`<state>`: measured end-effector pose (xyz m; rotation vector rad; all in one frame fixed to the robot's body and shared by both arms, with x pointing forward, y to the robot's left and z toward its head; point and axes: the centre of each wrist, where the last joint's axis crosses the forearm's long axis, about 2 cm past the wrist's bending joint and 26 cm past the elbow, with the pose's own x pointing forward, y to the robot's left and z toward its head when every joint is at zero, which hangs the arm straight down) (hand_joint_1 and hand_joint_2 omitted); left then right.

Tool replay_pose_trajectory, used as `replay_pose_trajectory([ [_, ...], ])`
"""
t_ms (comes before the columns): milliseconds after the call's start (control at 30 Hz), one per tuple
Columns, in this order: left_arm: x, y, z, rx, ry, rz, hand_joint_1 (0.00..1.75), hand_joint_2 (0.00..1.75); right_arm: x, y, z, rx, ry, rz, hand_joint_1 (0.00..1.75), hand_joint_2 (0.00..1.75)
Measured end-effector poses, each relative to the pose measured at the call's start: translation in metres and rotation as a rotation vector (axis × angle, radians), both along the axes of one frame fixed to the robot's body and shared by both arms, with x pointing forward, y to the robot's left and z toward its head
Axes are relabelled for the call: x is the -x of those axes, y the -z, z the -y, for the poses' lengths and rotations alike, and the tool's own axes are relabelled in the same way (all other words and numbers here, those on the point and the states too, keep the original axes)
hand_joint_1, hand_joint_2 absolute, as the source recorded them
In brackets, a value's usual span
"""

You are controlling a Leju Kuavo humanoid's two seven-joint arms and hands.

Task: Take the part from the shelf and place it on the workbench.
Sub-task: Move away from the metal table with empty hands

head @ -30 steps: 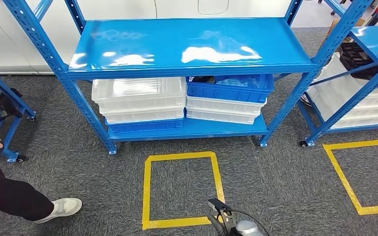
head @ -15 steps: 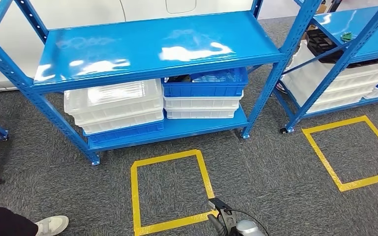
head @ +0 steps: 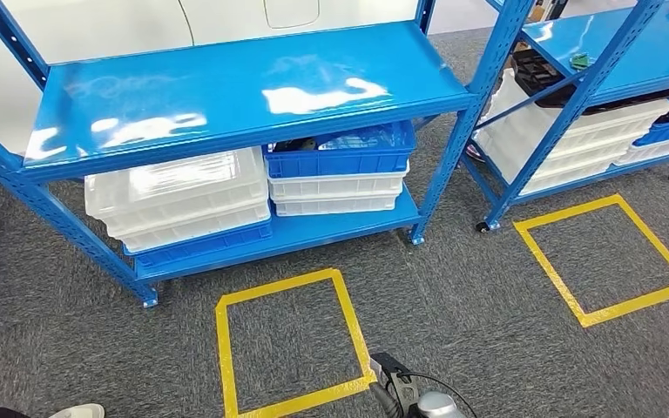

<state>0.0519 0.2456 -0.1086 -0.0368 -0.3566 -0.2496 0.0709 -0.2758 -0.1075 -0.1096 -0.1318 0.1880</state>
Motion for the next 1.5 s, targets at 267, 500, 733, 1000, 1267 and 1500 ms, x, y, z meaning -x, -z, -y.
replay_pose_trajectory([
  [267, 0.000, 0.000, 0.000, -0.002, 0.001, -0.008, 0.00, 0.00, 0.001, 0.000, 0.000, 0.001, 0.000, -0.001, 0.00, 0.00],
  [500, -0.001, 0.000, 0.000, 0.001, 0.003, -0.006, 0.00, 1.31, 0.000, 0.000, 0.000, -0.004, 0.000, -0.003, 0.00, 0.00],
  [733, -0.002, 0.000, 0.001, 0.017, 0.013, -0.008, 0.00, 1.75, 0.001, 0.000, -0.001, -0.012, -0.003, -0.008, 0.00, 1.31],
  [1000, -0.002, 0.000, 0.001, 0.026, 0.017, -0.011, 0.00, 1.75, 0.002, 0.000, -0.001, -0.019, -0.006, -0.014, 0.00, 1.31],
  [1267, -0.001, 0.000, 0.000, 0.006, 0.013, -0.008, 0.00, 1.75, 0.010, 0.002, -0.001, -0.019, -0.004, -0.037, 0.00, 1.75],
  [1500, -0.001, 0.000, 0.000, -0.015, 0.020, -0.004, 0.00, 1.75, 0.016, 0.002, -0.002, -0.017, -0.012, -0.052, 0.00, 1.75],
])
